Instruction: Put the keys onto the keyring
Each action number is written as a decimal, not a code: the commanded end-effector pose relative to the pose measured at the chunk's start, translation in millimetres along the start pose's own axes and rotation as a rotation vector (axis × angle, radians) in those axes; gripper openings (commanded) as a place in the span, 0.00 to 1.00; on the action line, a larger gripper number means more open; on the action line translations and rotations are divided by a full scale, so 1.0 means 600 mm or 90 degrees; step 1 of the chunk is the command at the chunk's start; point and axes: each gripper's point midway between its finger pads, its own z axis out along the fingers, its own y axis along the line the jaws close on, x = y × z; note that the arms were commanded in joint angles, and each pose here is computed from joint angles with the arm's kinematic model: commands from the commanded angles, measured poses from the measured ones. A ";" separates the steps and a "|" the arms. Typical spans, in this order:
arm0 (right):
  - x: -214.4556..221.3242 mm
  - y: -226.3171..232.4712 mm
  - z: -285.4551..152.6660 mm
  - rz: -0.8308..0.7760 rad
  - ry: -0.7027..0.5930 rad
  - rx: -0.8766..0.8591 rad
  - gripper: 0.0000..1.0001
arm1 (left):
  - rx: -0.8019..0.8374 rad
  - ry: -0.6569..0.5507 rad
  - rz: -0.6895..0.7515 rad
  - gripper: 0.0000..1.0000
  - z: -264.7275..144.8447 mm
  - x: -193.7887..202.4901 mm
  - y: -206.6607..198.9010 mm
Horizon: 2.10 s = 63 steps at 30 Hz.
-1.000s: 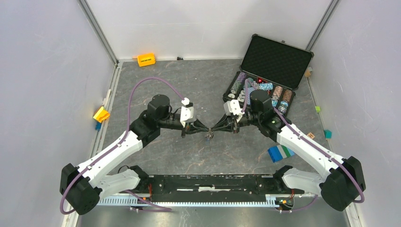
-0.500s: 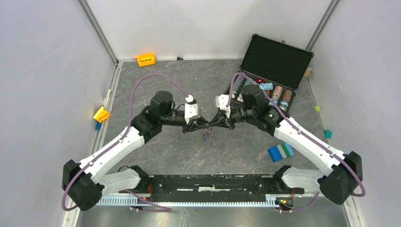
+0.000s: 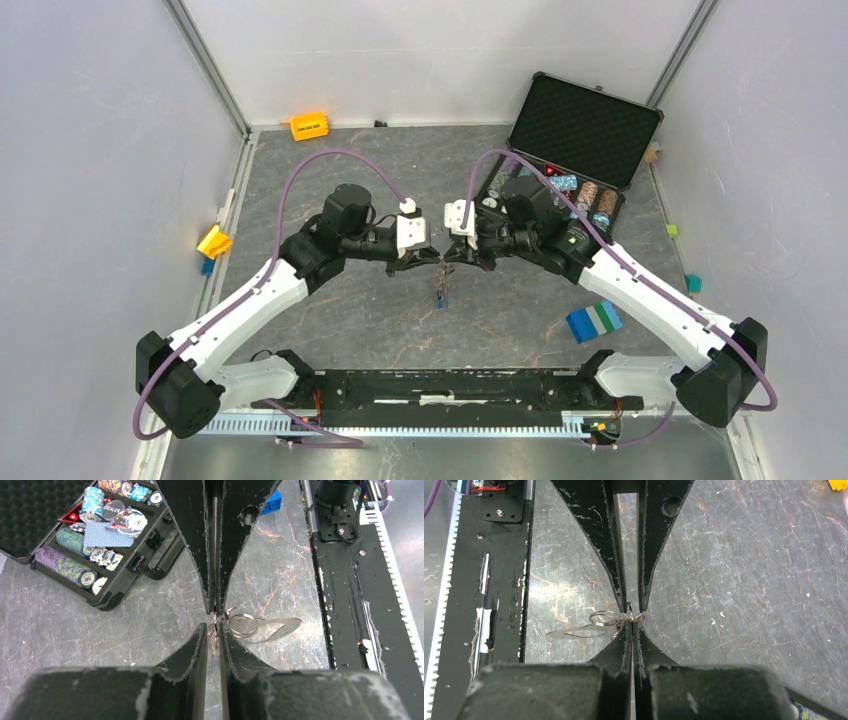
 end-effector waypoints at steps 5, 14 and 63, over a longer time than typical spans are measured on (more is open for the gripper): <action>-0.050 -0.014 -0.016 -0.036 -0.012 0.020 0.00 | -0.005 -0.006 0.050 0.25 -0.004 -0.014 0.008; -0.046 -0.009 -0.012 -0.036 -0.003 0.018 0.00 | 0.004 -0.020 0.047 0.22 0.004 -0.014 0.007; -0.031 0.066 -0.005 -0.094 -0.112 -0.076 0.20 | 0.129 -0.191 0.000 0.02 -0.012 -0.039 -0.073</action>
